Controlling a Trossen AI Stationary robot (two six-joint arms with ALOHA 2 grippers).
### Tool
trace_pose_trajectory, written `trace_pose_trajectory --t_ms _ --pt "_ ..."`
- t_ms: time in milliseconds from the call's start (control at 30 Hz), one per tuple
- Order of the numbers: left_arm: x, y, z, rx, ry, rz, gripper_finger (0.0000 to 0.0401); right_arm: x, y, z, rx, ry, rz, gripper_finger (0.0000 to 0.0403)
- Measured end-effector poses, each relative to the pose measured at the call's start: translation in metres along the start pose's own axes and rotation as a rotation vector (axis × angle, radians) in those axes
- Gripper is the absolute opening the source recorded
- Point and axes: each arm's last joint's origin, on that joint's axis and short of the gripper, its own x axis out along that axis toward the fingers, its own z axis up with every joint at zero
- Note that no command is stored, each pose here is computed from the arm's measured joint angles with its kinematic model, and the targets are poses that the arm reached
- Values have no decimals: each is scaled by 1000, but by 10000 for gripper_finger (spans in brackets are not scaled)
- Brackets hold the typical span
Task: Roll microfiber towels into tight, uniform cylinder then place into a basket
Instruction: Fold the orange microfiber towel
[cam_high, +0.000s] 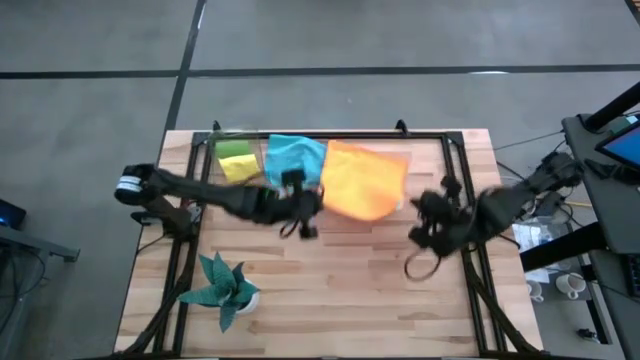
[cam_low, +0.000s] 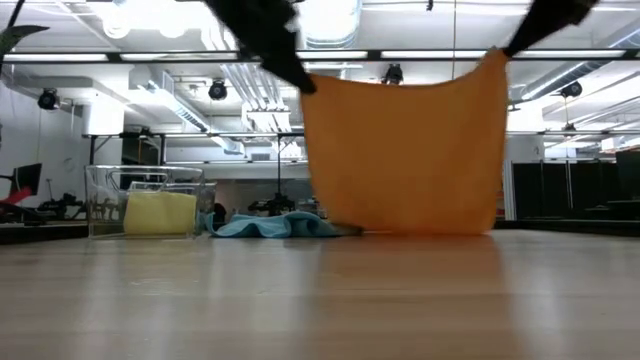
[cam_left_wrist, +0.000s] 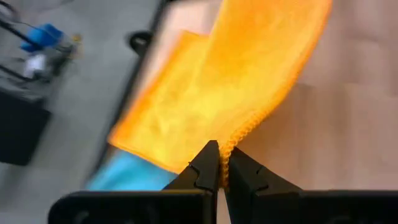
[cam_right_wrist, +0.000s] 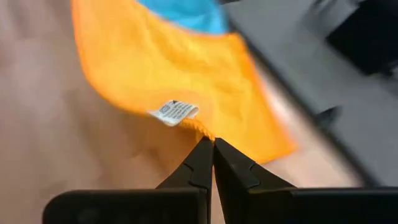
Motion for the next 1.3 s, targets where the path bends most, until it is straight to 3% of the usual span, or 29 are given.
trace_pose_trajectory --t_ms 200,333,433,567,733,900,1167,1300 --pt "-11 -62 -58 -116 61 -118 0 -1 63 -54 19 83 159 8" --pt "-23 -91 -83 -232 72 -185 0 -8 103 -88 43 125 221 8" --pt "-32 -107 -97 -301 83 -258 0 -17 127 -107 55 183 234 8" --pt "-44 -122 -97 -393 58 -379 0 -31 156 -123 34 280 259 8" --pt "-53 -131 -85 -455 -24 -487 0 -45 177 -117 -13 278 267 8" --pt "-51 -138 -79 -494 -54 -606 0 -49 176 -101 -32 211 232 8" --pt "-38 -149 -91 -493 16 -597 0 -28 178 -85 -47 123 191 12" --pt "-37 -150 -92 -529 32 -600 0 -8 192 -73 -68 185 310 41"
